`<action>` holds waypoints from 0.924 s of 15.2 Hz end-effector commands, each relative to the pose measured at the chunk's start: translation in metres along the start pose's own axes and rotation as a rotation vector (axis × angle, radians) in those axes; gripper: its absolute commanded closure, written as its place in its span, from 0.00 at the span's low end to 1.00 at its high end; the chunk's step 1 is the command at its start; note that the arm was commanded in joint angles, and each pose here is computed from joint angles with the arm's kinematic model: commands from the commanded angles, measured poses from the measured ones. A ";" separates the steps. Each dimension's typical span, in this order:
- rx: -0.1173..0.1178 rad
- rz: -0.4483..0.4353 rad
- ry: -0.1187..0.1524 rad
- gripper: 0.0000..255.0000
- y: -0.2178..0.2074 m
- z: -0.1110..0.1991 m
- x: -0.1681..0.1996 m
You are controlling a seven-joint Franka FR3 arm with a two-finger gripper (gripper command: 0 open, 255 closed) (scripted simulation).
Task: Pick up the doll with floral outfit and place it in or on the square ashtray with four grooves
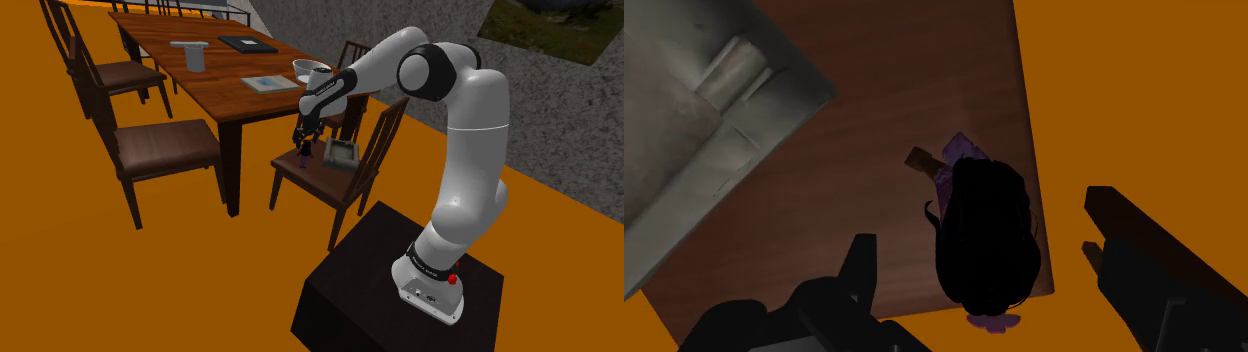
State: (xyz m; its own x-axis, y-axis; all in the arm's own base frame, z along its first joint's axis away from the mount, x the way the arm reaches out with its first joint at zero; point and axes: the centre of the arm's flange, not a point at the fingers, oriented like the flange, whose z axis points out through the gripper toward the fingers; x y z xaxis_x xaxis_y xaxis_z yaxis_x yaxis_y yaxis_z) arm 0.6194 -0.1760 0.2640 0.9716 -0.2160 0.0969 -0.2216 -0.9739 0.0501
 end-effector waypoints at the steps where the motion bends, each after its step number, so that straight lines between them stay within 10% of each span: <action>1: 0.000 0.000 0.001 0.00 -0.001 0.003 0.000; 7: 0.000 0.000 0.001 0.00 -0.001 0.003 0.000; 8: 0.000 0.000 0.001 1.00 -0.001 0.003 0.000; 14: 0.000 0.000 0.001 1.00 -0.001 0.003 0.000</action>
State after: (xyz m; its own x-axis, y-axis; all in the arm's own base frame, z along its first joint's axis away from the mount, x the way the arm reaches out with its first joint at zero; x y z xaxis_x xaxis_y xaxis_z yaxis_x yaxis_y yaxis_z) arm 0.6198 -0.1756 0.2614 0.9715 -0.2159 0.0983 -0.2215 -0.9739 0.0500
